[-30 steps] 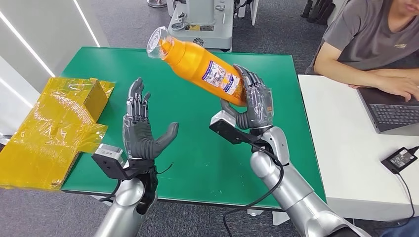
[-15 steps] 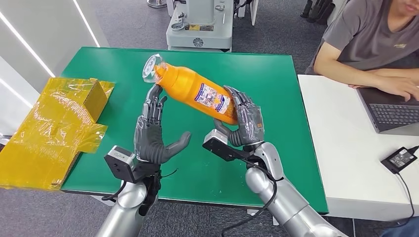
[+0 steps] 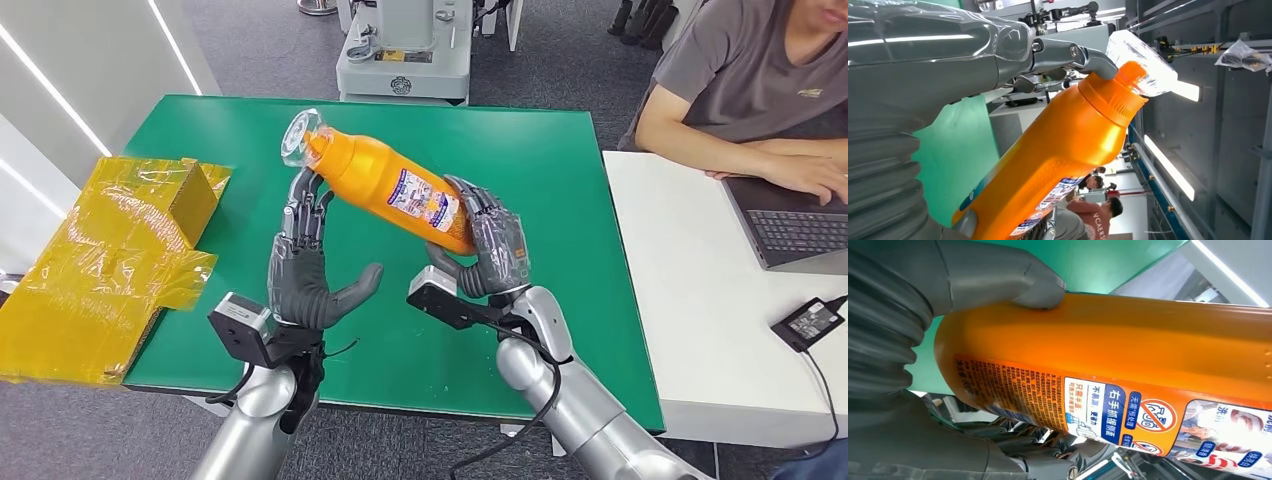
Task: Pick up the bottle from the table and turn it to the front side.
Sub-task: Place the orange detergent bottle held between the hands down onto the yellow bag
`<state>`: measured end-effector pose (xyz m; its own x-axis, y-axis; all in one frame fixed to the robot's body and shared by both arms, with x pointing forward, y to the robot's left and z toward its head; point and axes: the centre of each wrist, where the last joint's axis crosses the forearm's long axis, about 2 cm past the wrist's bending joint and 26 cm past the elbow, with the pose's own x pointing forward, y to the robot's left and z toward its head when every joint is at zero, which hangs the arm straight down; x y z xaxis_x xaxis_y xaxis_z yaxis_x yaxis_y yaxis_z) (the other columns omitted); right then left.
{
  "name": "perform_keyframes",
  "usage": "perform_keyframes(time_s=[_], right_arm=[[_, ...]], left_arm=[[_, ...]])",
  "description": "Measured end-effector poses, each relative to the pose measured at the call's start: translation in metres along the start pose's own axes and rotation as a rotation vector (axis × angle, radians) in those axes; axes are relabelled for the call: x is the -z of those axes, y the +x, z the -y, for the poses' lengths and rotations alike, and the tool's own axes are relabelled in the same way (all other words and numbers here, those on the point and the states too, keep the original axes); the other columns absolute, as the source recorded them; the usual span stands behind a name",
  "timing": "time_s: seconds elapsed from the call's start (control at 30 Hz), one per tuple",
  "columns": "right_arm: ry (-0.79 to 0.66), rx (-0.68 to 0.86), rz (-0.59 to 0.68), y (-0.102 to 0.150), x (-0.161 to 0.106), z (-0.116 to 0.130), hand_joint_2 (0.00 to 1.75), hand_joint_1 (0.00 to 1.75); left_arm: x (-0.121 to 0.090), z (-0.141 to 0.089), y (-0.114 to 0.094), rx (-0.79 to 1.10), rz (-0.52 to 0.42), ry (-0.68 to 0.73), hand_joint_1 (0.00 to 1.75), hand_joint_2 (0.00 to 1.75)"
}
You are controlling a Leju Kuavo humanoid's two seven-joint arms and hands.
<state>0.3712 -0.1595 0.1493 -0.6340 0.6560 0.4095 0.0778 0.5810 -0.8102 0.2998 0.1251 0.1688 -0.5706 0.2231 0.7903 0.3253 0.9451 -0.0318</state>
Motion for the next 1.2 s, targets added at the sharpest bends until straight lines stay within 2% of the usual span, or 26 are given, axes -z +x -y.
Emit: perform_keyframes(time_s=[0.23,0.77,1.2], right_arm=[[-0.111,-0.038,0.061,0.002,0.002,0.003,1.75,1.75],[-0.125,-0.053,0.049,0.000,0.000,0.000,1.75,1.75],[-0.182,-0.144,0.081,-0.014,0.000,0.017,1.75,1.75]], left_arm=[[0.001,-0.001,0.000,0.007,0.017,0.018,0.00,1.75],[0.000,-0.001,0.000,0.009,0.012,0.025,0.00,1.75],[-0.003,-0.001,-0.001,0.006,0.007,0.011,0.00,1.75]])
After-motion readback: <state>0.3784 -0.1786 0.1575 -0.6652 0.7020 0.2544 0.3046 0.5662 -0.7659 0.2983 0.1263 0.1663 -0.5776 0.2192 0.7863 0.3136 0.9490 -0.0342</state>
